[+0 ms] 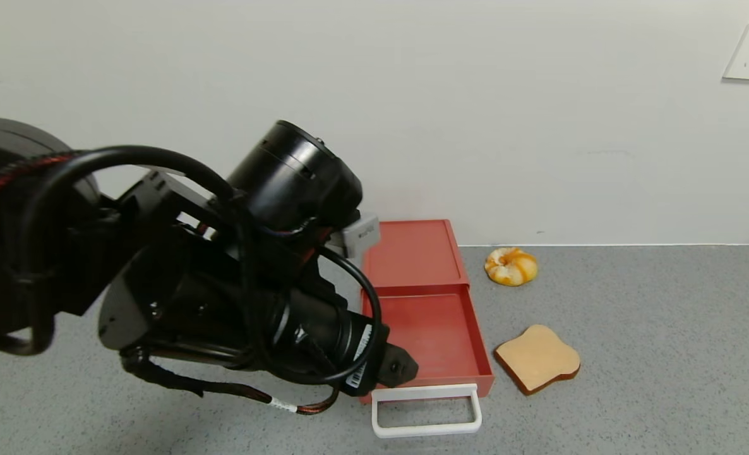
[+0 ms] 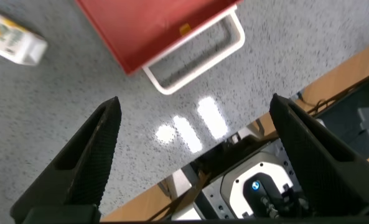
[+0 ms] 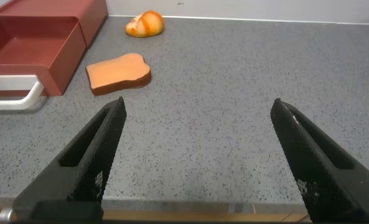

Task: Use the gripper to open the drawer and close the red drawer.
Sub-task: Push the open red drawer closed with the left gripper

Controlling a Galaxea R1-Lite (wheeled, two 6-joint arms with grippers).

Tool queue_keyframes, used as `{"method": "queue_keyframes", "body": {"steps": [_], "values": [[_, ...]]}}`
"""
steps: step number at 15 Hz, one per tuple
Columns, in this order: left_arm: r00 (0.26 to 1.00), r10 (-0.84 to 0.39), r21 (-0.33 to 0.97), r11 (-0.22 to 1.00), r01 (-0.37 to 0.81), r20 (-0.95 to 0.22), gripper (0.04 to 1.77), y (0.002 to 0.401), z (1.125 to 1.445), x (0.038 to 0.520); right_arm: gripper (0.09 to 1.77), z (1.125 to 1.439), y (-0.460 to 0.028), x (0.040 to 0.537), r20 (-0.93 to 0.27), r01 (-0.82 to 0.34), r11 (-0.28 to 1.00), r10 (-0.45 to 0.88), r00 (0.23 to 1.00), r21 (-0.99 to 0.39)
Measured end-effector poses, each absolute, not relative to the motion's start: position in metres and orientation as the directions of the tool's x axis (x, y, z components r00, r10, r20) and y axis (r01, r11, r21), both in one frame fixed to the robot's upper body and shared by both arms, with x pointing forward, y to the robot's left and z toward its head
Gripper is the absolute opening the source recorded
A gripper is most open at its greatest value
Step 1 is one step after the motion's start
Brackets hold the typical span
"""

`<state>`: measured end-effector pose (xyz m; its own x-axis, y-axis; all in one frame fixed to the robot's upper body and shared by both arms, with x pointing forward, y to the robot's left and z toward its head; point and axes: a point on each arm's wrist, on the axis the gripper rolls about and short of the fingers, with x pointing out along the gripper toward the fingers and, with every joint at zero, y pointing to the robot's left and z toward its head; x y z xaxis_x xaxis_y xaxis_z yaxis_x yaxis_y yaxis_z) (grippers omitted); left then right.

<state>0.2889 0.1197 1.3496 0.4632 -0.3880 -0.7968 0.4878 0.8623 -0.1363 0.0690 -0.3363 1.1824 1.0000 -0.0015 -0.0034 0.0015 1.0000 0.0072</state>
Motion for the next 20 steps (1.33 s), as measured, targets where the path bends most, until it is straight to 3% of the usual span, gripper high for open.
{"method": "queue_keyframes", "body": {"steps": [10, 17, 20], "values": [[0.329, -0.262, -0.065, 0.860, 0.506, -0.907, 1.72, 0.060, 1.288, 0.287, 1.71, 1.182, -0.336, 0.069, -0.004, 0.002, 1.000, -0.002, 1.000, 0.007], [0.316, -0.208, -0.056, 0.902, 0.429, -0.926, 1.72, 0.028, 1.259, 0.288, 1.71, 1.182, -0.336, 0.069, -0.004, 0.002, 1.000, -0.002, 1.000, 0.008], [0.349, -0.173, -0.045, 0.937, 0.345, -0.921, 1.72, 0.022, 1.253, 0.290, 1.71, 1.182, -0.336, 0.069, -0.004, 0.002, 1.000, -0.002, 1.000, 0.007]]}}
